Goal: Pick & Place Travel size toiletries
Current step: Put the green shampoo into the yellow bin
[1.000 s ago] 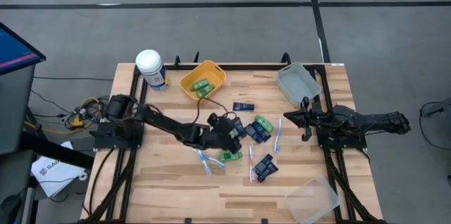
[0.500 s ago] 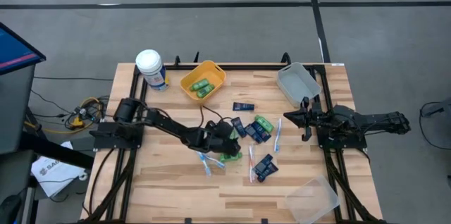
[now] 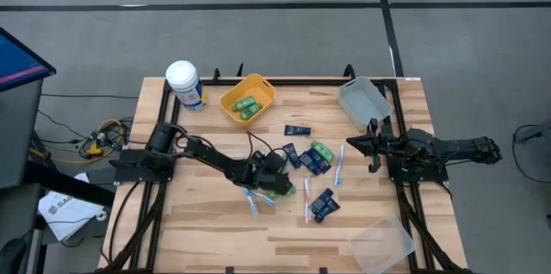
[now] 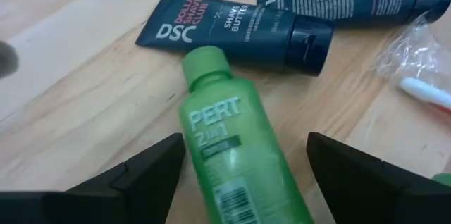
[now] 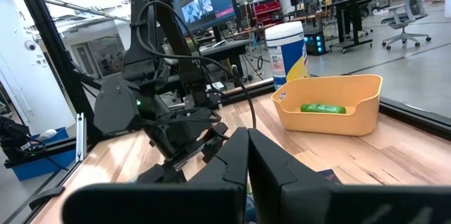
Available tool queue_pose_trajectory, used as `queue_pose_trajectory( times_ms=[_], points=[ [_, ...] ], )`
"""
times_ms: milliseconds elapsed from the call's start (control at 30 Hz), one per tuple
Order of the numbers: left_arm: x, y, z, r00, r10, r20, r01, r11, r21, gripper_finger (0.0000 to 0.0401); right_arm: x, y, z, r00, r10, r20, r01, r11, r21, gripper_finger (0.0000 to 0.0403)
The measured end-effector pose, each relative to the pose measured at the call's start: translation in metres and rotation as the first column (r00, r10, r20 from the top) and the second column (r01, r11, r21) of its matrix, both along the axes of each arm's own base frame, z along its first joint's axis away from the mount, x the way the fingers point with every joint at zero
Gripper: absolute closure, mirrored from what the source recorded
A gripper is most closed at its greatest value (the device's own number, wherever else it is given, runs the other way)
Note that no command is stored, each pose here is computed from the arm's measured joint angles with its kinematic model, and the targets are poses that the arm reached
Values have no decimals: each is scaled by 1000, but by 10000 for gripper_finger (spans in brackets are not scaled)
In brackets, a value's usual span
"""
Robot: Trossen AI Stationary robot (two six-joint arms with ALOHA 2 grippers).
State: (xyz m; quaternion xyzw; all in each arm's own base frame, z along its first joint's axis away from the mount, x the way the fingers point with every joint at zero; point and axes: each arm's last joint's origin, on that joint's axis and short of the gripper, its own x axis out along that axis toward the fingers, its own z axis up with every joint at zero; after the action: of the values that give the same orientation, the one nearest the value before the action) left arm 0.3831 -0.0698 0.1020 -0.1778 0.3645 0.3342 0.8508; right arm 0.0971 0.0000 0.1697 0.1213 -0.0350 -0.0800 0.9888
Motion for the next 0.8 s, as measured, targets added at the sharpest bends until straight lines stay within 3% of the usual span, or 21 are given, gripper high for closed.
queue_pose_trajectory(
  times_ms=[133,500,667,800],
  points=[
    [-2,4,2,1000,6,-18,-6,1000,-1,128,0,0,0,1000,0,1,0,1000,0,403],
    [-4,11,7,999,15,-30,-16,1000,-22,248,0,0,0,1000,0,0,0,1000,0,403],
    [-5,22,30,1000,-14,-8,13,1000,-21,252,0,0,0,1000,0,4,0,1000,1,403],
    [-7,42,63,999,1,54,-3,999,44,242,0,0,0,1000,0,3,0,1000,1,403]
  ],
)
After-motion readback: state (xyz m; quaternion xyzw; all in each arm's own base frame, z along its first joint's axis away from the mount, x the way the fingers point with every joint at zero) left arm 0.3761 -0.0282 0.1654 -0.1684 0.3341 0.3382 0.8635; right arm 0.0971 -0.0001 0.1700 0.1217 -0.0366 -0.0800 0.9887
